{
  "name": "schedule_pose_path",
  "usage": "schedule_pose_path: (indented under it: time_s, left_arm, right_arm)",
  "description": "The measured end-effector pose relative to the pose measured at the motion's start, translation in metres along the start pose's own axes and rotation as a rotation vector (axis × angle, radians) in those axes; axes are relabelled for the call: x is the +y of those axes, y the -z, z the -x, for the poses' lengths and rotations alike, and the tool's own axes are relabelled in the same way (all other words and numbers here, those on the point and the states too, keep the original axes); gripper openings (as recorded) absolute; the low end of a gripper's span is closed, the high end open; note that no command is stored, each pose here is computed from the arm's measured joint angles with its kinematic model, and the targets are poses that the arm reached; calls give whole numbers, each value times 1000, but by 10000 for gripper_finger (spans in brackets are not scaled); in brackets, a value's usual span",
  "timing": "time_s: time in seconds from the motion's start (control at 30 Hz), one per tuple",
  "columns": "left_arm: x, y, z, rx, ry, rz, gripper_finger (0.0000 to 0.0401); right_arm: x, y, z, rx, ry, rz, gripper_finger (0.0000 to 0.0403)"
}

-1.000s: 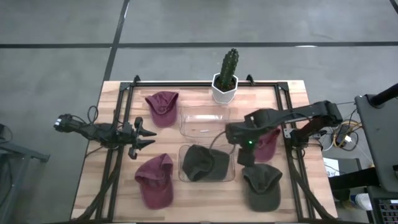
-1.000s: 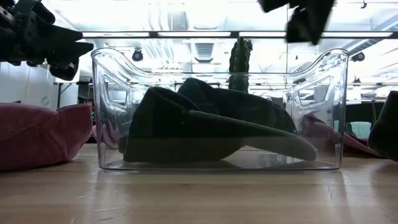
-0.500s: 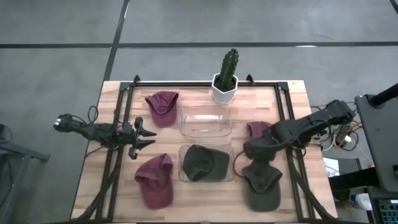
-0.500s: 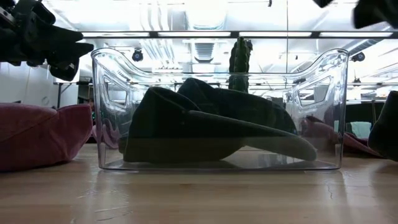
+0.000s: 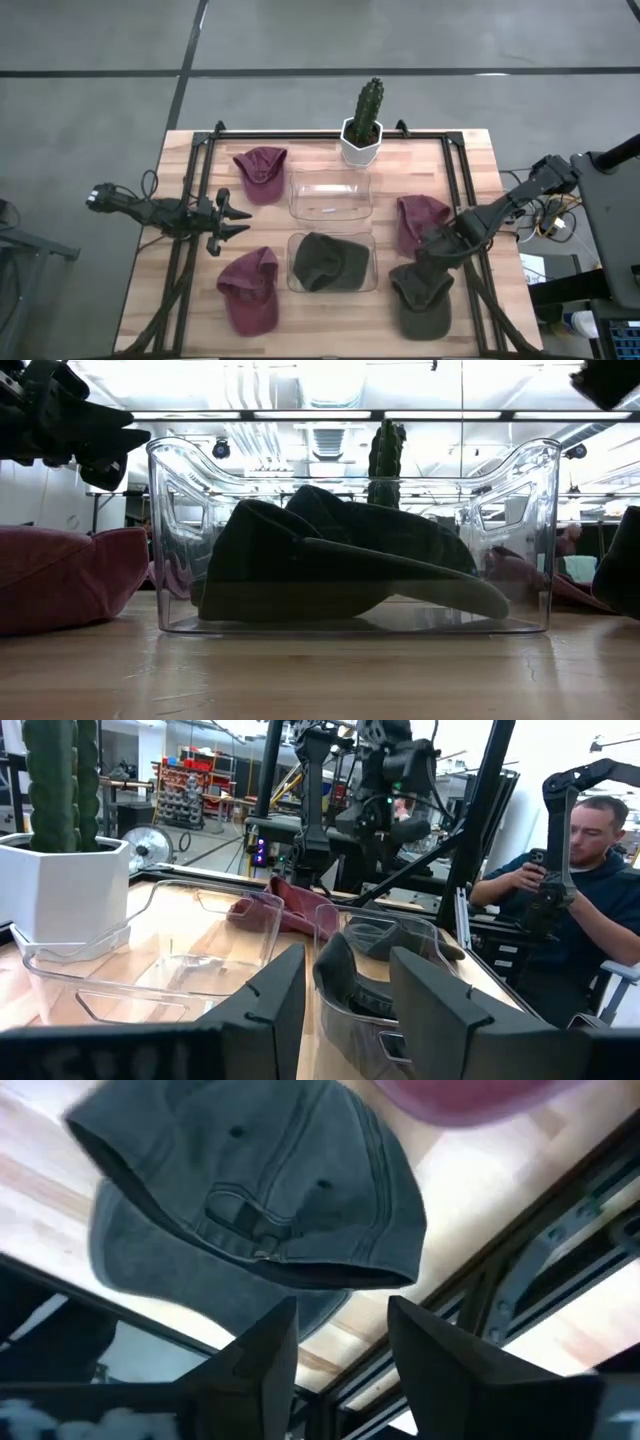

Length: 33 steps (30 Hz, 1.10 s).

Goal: Pick & Place hat
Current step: Put the black cap into the bottom transparent bin

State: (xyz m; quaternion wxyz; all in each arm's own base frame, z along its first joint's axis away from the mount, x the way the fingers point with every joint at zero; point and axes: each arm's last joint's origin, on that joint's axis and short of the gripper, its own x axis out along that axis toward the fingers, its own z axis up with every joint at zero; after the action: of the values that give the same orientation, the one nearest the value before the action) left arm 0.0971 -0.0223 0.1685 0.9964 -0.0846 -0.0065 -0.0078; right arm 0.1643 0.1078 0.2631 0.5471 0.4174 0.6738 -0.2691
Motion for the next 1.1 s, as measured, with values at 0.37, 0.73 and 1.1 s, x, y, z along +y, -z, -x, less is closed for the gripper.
schedule_pose_path:
  time_s: [0.37,0.73,1.1]
  left_arm:
    - [0,0,0,0,0,0,140]
    - [0,0,0,0,0,-12,140]
    - [0,0,0,0,0,-33,140]
  right_arm:
    - [-3,16,-41,96,-96,-129,243]
    - [-7,43,-65,159,-97,-275,281]
    - [-13,44,-79,129,-99,-332,274]
